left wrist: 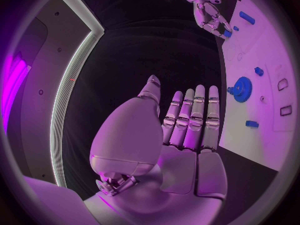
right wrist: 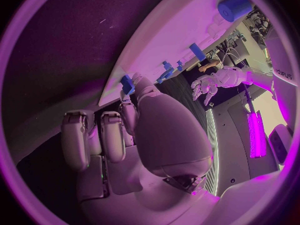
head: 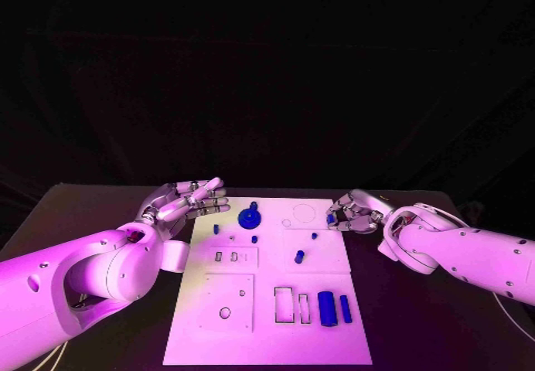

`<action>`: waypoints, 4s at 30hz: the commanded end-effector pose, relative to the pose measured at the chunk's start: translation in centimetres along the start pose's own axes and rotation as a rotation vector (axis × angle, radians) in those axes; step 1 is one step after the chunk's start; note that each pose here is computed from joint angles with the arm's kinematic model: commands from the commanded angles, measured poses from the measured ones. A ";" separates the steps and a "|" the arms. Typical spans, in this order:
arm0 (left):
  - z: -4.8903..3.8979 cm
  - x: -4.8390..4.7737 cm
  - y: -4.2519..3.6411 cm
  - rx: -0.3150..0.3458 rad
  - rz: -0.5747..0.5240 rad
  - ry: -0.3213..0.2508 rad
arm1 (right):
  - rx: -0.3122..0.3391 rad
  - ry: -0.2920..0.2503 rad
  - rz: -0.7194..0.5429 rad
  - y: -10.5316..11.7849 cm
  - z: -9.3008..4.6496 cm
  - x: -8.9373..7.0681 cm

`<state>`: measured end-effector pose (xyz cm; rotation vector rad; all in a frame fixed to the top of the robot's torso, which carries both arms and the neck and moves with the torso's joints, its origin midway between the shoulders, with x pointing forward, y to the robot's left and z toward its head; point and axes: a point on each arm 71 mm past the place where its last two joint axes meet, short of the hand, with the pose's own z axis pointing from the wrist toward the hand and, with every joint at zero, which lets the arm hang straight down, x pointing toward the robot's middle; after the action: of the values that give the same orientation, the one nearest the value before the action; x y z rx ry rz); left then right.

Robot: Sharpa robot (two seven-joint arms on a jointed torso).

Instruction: Assemble the parts on the task board

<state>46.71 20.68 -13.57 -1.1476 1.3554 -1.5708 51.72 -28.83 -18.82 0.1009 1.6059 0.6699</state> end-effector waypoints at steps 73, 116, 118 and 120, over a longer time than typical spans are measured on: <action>1.57 -1.07 0.99 -0.008 0.012 -0.018 | -0.201 0.114 -0.103 18.9 2.2 12.3; 1.58 -1.12 1.03 -0.014 0.012 -0.016 | -0.169 0.157 -0.119 18.5 3.1 14.1; 1.58 -1.12 1.03 -0.015 0.011 -0.016 | -0.169 0.156 -0.118 18.5 3.1 14.1; 1.58 -1.14 1.04 -0.016 0.011 -0.016 | -0.169 0.154 -0.119 18.6 3.1 14.1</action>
<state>48.60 21.31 -14.82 -1.1706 1.3557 -1.5207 46.51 -6.16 -21.78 -0.1512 1.6384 0.7588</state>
